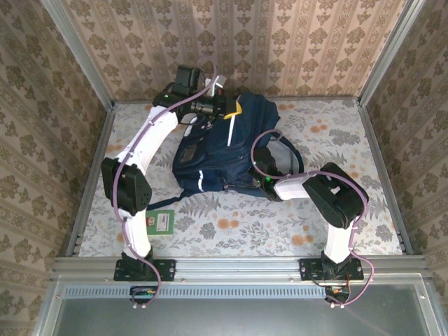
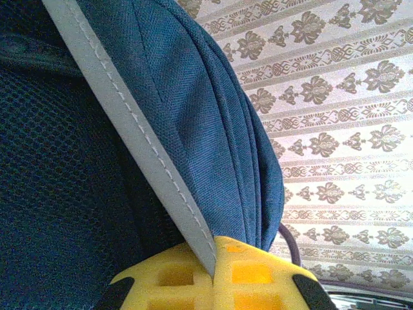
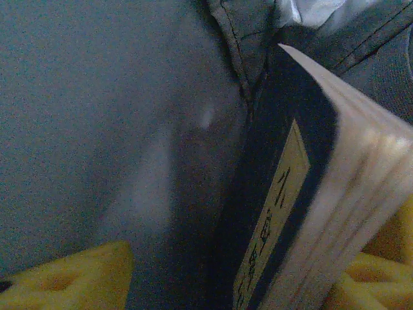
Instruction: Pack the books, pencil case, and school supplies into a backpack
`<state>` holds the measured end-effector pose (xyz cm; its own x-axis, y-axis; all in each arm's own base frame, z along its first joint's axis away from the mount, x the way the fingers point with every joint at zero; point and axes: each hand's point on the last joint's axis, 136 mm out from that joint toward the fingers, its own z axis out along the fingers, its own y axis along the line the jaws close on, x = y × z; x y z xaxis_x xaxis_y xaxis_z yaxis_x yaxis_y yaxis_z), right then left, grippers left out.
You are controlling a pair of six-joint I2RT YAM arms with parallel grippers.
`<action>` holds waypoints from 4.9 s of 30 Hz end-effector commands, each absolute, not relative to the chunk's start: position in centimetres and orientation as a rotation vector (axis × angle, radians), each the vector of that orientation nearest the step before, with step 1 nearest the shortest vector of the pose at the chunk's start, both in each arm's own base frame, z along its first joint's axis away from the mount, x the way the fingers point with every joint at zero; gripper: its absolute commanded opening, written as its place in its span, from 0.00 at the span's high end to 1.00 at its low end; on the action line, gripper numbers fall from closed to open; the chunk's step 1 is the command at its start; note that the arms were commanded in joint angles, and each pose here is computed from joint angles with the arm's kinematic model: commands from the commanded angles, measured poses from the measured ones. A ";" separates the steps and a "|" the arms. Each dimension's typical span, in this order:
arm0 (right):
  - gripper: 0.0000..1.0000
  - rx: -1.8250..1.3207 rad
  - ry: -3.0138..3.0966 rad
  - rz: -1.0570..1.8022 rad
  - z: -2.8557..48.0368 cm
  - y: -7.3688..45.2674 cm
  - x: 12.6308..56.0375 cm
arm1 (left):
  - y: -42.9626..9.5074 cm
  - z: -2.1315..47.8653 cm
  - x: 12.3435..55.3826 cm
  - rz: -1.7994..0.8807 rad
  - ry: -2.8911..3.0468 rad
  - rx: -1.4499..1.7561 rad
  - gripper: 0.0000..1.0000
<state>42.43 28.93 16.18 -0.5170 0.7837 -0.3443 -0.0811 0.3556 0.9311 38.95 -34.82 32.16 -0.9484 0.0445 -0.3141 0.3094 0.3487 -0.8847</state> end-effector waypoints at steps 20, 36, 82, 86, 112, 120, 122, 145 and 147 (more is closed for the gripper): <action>0.10 0.544 1.889 0.831 18.3 16.5 34.7 | -31.8 36.8 40.1 -1.660 2.153 0.431 1.00; 0.23 0.585 1.900 0.446 17.0 6.7 27.1 | -38.1 25.3 40.1 -1.608 2.395 0.430 1.00; 0.35 -0.110 2.342 0.504 16.3 17.8 24.7 | -9.3 3.4 18.7 -0.365 2.995 -0.493 0.33; 0.33 -0.148 2.375 0.531 15.6 18.8 24.5 | -10.8 2.0 18.0 -0.425 3.033 -0.457 0.33; 0.29 -0.544 2.533 0.801 12.4 27.2 20.5 | -9.9 6.9 22.4 -0.263 2.875 -0.339 0.31; 0.26 -0.566 2.547 0.828 11.8 27.6 19.7 | -8.2 4.7 23.4 -0.224 2.886 -0.420 0.29; 0.25 -0.572 2.556 0.827 11.5 27.6 19.6 | -9.6 4.0 23.2 -0.329 2.912 -0.401 0.29; 0.43 -0.629 2.746 1.037 8.1 32.6 18.2 | -18.2 3.1 16.6 -0.897 3.071 -0.255 0.29; 0.49 -0.626 2.790 1.016 7.1 32.5 18.1 | -18.3 2.9 16.2 -0.908 3.082 -0.251 0.29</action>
<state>18.51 31.41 7.01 -0.9055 -0.3268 -0.2708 -0.4243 0.7155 0.5550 18.28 -17.21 2.99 -0.9887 -0.1490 0.0188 -0.1394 0.8639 -0.4840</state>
